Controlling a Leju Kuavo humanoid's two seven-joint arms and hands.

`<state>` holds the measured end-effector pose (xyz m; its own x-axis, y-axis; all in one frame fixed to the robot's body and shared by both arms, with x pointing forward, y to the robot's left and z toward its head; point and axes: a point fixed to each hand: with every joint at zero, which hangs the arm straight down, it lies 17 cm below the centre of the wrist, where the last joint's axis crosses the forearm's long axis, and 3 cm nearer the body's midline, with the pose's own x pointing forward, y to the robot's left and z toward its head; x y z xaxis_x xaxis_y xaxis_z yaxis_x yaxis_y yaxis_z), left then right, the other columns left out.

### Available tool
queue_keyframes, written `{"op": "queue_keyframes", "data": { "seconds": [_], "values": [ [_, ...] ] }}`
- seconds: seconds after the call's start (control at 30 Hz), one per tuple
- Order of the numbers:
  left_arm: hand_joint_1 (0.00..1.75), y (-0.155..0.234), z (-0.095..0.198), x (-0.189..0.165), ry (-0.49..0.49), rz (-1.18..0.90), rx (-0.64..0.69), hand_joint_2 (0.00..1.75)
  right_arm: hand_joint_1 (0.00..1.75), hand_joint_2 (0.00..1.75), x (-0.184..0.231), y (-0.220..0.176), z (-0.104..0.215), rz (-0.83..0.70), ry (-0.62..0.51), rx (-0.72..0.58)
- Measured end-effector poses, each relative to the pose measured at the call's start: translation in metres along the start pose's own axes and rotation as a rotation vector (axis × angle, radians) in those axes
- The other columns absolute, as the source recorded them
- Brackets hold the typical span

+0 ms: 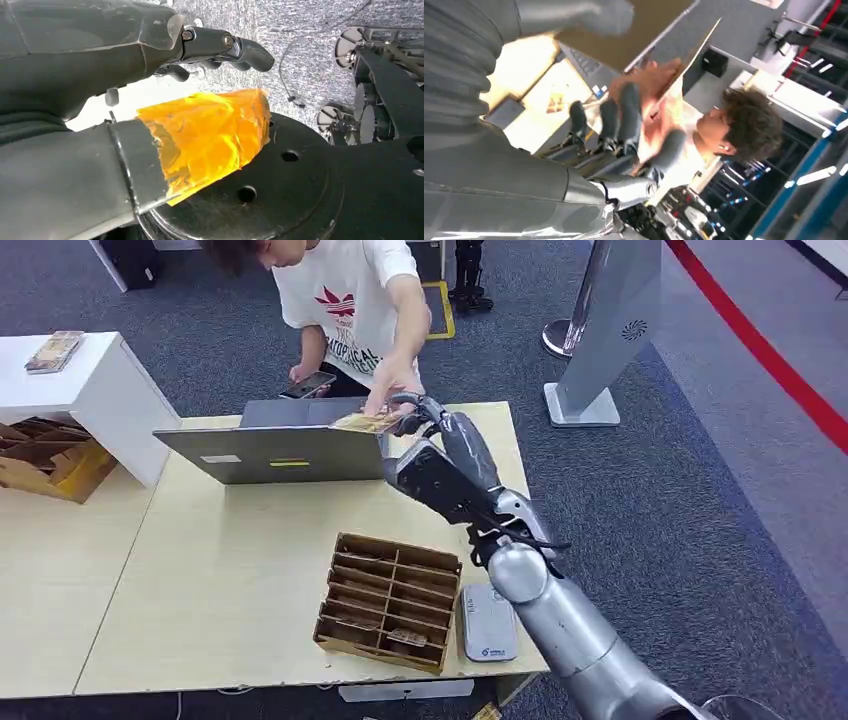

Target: Pass the card to the sensor for recognition and then transmit it.

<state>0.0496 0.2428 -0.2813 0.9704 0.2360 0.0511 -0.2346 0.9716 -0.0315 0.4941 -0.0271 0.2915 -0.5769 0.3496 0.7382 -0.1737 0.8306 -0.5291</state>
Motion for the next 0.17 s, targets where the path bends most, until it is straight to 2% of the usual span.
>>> {"op": "queue_keyframes", "data": {
  "seconds": [0.17],
  "values": [
    [0.00,-0.0001,0.0000,-0.0001,0.002,0.002,-0.001,0.00,0.00,0.00,-0.0051,0.0106,0.0029,-0.035,0.013,0.044]
  ]
}}
